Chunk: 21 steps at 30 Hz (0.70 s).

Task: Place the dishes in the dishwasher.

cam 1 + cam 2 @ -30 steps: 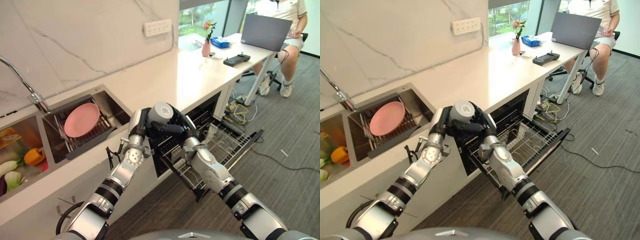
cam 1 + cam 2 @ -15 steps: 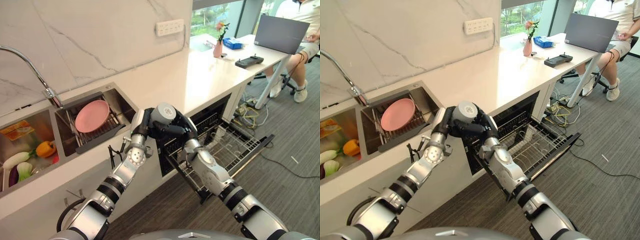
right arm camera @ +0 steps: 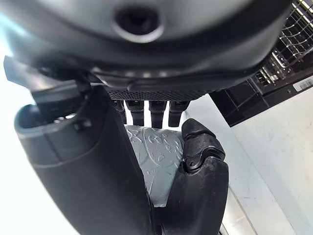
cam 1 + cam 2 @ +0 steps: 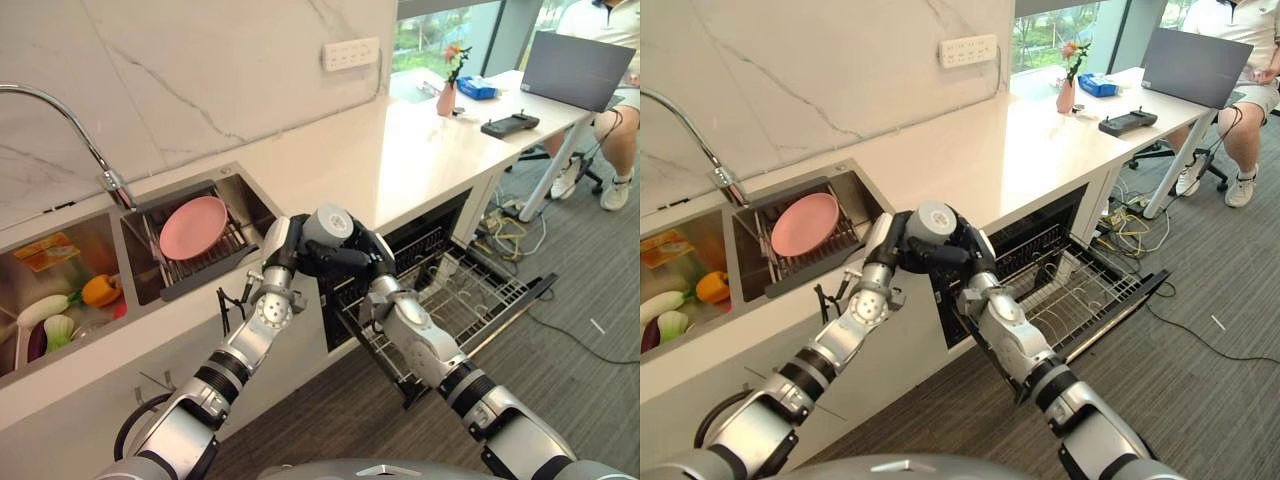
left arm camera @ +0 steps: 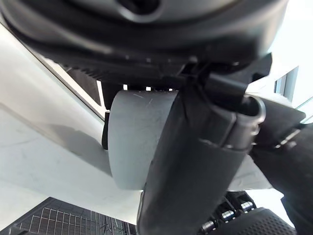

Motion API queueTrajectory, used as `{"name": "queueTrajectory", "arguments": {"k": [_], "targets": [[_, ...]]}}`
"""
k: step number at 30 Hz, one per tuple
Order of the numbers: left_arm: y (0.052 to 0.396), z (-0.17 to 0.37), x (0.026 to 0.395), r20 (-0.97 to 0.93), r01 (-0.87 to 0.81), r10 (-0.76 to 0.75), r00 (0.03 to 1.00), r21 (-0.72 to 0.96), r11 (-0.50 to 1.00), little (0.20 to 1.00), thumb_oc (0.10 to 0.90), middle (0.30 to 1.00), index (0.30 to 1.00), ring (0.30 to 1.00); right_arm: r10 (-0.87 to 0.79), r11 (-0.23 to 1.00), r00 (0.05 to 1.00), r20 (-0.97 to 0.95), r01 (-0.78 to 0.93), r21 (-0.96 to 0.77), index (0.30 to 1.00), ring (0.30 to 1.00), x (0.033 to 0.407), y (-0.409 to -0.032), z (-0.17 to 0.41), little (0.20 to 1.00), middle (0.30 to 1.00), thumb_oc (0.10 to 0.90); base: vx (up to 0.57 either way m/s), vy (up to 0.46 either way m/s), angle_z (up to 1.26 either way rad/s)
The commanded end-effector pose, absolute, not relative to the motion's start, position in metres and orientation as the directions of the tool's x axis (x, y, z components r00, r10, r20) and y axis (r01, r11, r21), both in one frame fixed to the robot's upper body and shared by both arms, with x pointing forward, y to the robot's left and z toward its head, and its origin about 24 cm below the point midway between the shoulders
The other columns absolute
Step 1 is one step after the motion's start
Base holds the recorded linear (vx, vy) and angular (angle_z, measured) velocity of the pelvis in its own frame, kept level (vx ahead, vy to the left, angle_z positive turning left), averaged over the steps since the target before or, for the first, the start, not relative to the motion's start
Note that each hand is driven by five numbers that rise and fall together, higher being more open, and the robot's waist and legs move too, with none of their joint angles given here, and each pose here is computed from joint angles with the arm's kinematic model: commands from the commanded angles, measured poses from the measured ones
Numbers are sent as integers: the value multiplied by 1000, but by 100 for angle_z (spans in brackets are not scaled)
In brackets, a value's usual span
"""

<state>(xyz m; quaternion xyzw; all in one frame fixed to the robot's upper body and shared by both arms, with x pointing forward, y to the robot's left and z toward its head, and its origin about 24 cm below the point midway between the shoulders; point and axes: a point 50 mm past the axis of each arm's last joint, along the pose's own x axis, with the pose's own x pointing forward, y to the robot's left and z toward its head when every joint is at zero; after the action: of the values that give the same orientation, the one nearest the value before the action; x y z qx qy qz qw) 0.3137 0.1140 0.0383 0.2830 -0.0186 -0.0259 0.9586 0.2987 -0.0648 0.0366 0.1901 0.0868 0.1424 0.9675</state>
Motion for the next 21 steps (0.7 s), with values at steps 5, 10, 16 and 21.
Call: {"name": "queueTrajectory", "arguments": {"k": [5,10,16,21], "targets": [[-27,123,309,337,279,-554,761,601,749,300,400,300,300,300,579,650,773,260,-630,425,300,300,295,52,143,300,300,400,0,0,0],[-33,124,306,360,270,-547,756,589,762,300,400,300,300,300,510,681,806,302,-592,432,300,300,295,51,150,300,300,400,-1,7,0],[-38,125,305,380,245,-529,759,586,772,300,400,300,300,300,438,729,841,317,-539,423,300,300,296,48,155,300,300,400,-1,5,0],[-42,126,304,407,213,-506,760,580,786,300,400,300,300,300,313,766,876,367,-461,448,300,300,301,39,171,300,300,400,0,0,0]]}}
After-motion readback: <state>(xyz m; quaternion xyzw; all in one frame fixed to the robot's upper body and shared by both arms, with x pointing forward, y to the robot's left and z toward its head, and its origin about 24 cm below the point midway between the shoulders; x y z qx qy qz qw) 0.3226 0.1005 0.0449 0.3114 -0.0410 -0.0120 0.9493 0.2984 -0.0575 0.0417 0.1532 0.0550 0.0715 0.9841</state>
